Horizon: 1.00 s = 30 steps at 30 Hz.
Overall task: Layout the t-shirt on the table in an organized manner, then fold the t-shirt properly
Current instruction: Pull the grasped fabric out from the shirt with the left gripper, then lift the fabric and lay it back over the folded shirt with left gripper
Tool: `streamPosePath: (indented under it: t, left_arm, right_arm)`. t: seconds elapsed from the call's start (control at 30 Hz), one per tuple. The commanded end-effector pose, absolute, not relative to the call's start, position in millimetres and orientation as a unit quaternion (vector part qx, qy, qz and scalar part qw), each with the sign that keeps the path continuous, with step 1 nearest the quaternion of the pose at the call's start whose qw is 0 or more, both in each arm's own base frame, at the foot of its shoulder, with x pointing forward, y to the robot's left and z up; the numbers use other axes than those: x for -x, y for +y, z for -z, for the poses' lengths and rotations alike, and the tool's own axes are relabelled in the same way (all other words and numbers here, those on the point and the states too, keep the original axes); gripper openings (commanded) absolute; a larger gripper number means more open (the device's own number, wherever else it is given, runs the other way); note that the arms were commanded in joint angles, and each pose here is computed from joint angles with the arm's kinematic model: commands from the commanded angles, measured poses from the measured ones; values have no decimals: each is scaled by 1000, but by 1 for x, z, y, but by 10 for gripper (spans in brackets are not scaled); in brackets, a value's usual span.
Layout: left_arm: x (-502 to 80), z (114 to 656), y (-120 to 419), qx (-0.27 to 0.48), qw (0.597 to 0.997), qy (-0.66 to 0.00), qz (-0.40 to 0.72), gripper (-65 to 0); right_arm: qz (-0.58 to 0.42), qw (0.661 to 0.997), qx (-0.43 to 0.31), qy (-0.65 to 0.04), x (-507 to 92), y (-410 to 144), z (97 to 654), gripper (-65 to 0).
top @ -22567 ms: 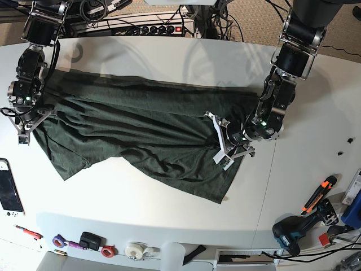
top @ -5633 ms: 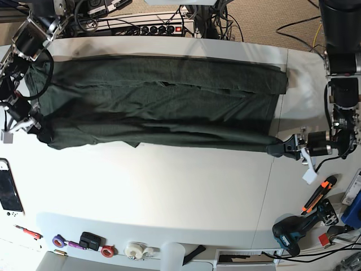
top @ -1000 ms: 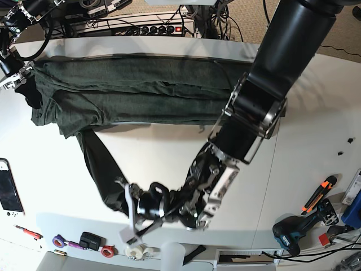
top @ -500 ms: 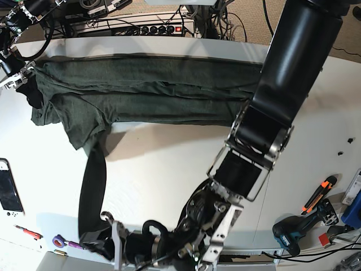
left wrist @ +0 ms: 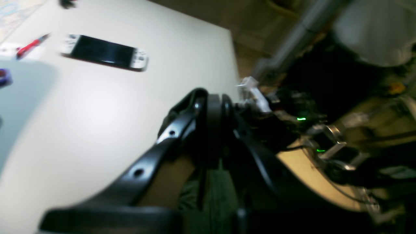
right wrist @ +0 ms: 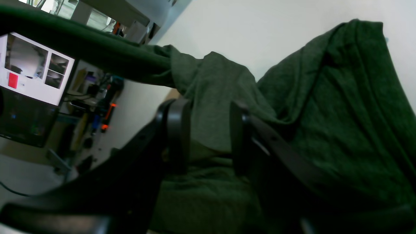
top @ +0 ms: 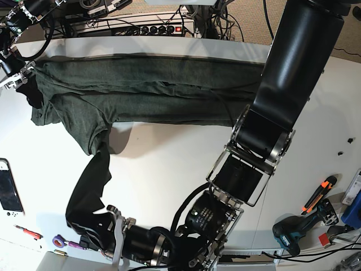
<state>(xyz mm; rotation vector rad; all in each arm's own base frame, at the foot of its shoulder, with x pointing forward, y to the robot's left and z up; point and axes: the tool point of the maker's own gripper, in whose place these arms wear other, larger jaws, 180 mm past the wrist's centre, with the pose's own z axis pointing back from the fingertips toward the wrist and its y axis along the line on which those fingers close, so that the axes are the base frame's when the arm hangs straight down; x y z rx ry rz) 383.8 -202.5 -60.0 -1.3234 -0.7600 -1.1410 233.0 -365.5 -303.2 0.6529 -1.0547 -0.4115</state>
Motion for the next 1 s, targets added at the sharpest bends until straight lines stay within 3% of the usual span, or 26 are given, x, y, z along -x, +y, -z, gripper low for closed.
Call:
streamPosePath:
  t: [0.0, 0.23, 0.6, 0.97]
  left_arm:
    - [-373, 34, -211, 569, 552, -334, 509, -650]
    - [-354, 53, -211, 563, 546, -316, 534, -650]
    - [-281, 58, -207, 583, 462, -341, 575, -650]
    - [-219, 72, -195, 645, 410, -357, 537, -650]
  right_arm:
    - [179, 789, -291, -511, -238, -374, 286, -440]
    - [181, 807, -273, -492, -235, -377, 297, -440]
    - [181, 807, -273, -492, -235, -377, 297, -440]
    - [185, 816, -254, -485, -234, -382, 303, -440]
